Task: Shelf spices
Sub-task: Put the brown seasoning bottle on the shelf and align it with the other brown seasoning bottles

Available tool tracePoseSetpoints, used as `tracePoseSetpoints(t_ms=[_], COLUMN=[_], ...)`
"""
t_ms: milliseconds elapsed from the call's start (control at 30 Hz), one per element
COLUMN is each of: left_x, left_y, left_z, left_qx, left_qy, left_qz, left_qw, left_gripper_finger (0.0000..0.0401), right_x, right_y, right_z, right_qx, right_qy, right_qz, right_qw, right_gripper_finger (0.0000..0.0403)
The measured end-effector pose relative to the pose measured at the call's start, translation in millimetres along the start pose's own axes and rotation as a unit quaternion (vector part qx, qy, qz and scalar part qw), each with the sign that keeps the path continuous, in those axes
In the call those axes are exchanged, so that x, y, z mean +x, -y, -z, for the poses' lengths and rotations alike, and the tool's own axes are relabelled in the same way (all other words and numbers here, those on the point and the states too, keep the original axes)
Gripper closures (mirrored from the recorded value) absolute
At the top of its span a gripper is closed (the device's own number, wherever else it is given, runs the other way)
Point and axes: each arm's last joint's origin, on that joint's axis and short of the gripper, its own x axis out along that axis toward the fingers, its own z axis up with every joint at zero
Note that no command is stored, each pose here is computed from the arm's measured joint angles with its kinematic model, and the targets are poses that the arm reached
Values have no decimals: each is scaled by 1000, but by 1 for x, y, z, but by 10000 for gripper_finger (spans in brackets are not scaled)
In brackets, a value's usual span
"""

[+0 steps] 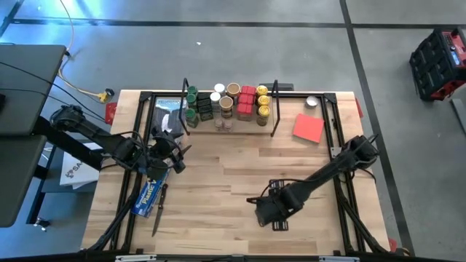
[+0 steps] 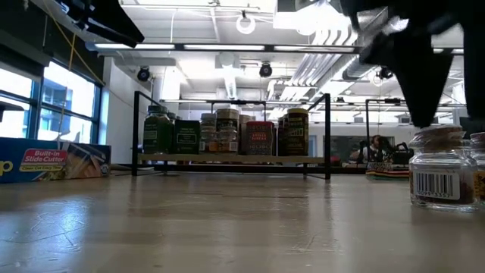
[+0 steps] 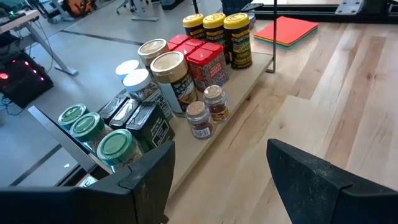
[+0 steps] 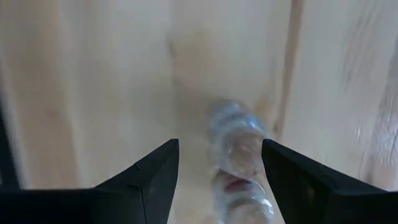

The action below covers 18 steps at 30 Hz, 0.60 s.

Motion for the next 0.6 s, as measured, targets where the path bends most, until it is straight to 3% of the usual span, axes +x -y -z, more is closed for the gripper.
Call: tracePoseSetpoints(t_ms=[167,367,600], left_x=[0,0,0], left_y=[0,0,0], left_z=[0,0,0], left_qx=[-5,-18,-22], left_qy=[1,1,1], left_qz=[-2,-2,-2], left_qw=[1000,1000,1000], left_gripper_finger=[151,151,151], right_x=[18,28,27], right_y=[18,17,15], right_z=[5,6,4], right_qx=[1,-23,-11], right_qy=[-28,-25,-8], right_qz=[12,-7,-6], right_qw=[1000,999,1000], right_gripper_finger=[179,178,178])
